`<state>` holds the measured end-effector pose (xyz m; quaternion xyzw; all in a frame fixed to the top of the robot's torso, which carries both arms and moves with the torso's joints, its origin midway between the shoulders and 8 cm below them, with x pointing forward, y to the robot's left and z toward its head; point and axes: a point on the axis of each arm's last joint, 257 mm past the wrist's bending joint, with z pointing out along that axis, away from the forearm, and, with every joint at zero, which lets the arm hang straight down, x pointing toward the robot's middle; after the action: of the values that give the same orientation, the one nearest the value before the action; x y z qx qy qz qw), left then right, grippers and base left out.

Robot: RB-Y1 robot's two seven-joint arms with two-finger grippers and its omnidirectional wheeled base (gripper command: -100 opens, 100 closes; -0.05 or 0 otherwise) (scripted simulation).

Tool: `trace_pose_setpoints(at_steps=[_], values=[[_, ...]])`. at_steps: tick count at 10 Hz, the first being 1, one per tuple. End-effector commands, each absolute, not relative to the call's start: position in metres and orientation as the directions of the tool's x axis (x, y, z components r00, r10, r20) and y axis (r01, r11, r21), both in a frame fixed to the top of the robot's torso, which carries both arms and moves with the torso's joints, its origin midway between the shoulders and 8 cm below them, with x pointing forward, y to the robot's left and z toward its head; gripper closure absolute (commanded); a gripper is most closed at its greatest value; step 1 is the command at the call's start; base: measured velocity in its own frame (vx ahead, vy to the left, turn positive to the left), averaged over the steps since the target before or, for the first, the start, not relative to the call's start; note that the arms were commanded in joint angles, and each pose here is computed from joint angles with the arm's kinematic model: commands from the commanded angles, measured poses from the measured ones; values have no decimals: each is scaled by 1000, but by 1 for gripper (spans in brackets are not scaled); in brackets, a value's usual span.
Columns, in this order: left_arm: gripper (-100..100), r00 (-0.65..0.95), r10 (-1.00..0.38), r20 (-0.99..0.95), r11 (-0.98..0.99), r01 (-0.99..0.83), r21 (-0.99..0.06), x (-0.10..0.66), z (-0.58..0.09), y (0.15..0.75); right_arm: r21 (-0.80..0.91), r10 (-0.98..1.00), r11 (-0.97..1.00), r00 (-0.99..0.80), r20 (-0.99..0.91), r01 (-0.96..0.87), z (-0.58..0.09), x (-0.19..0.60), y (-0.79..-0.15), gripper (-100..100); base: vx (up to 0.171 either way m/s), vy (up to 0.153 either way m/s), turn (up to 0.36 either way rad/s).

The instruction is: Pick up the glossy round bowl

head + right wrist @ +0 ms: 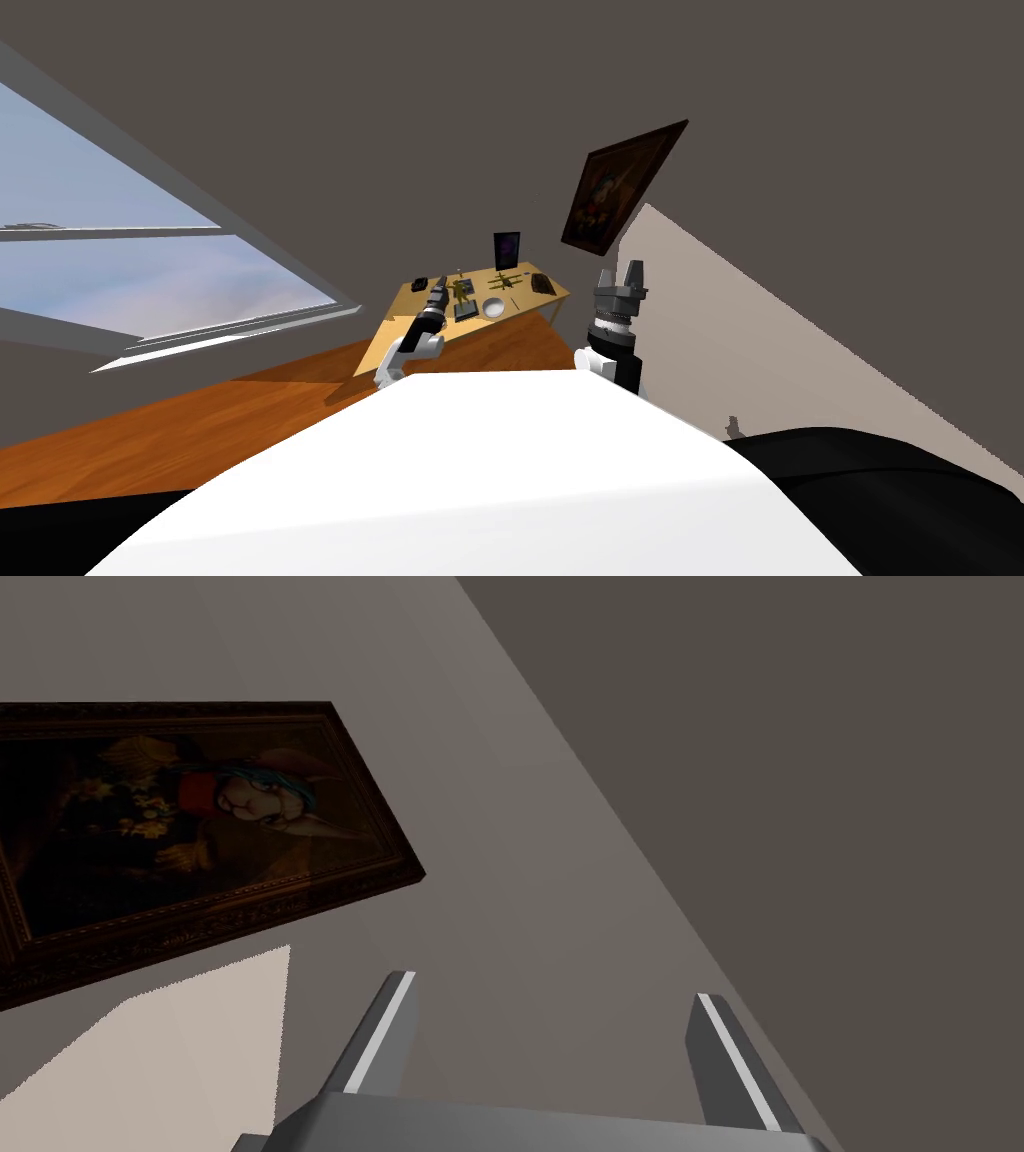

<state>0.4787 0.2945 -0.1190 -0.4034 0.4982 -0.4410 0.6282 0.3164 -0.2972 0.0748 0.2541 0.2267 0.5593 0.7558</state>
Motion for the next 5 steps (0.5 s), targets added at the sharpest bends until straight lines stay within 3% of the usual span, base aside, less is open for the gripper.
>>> trace_pose_setpoints(at_steps=[1, 5], values=[[-100, 108, -955, -275, 286, 103, -953, 483, -132, 297, 638, 961, 245, 271, -58, -730, 75, 316, -297, 0, -3, -4, -18], [-100, 94, -955, -283, 286, 26, -958, 493, -153, 300, 638, 961, 245, 271, -58, -730, 75, 316, -297, 0, 0, -2, -11]])
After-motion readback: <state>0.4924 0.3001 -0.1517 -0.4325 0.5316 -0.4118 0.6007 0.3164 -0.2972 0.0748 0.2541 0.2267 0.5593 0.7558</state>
